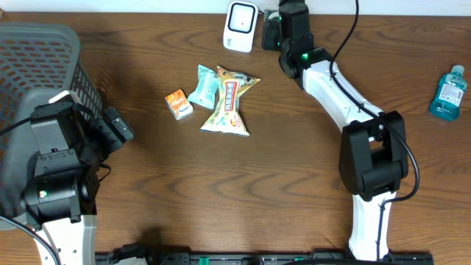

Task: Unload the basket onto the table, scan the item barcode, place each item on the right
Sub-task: 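Raise the tin up to the white scanner with the right gripper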

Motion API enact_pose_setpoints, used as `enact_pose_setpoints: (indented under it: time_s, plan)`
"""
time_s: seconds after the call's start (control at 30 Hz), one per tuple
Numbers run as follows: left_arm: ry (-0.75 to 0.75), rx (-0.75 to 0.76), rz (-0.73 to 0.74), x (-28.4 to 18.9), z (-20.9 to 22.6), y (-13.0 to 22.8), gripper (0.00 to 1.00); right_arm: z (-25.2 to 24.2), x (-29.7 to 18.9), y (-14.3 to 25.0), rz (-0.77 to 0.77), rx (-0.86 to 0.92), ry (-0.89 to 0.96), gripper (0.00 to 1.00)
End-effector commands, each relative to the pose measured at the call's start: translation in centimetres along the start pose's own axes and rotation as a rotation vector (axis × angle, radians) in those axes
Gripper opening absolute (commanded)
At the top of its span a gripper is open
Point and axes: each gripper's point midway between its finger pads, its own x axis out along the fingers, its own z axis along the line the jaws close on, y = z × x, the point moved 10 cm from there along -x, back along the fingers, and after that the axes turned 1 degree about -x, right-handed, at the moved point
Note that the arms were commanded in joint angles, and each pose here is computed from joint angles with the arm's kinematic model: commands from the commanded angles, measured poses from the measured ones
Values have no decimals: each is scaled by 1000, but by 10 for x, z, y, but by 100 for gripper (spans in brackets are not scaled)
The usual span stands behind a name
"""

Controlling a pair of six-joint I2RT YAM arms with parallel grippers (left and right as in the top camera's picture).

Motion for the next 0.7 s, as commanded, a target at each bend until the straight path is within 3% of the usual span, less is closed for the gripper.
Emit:
enact_pose_setpoints:
  time_s: [0.0,0.43,0.67]
  plan:
    - [-14,-13,-9,-1,2,-2,98,7,-6,-18,-86,-6,-19,52]
    - [-14,-13,-9,-1,2,-2,98,26,-8,-52,-392,42,-136,50]
    - [-14,-13,-9,-1,2,-2,98,33,-3,-53,-464,49,-171,50]
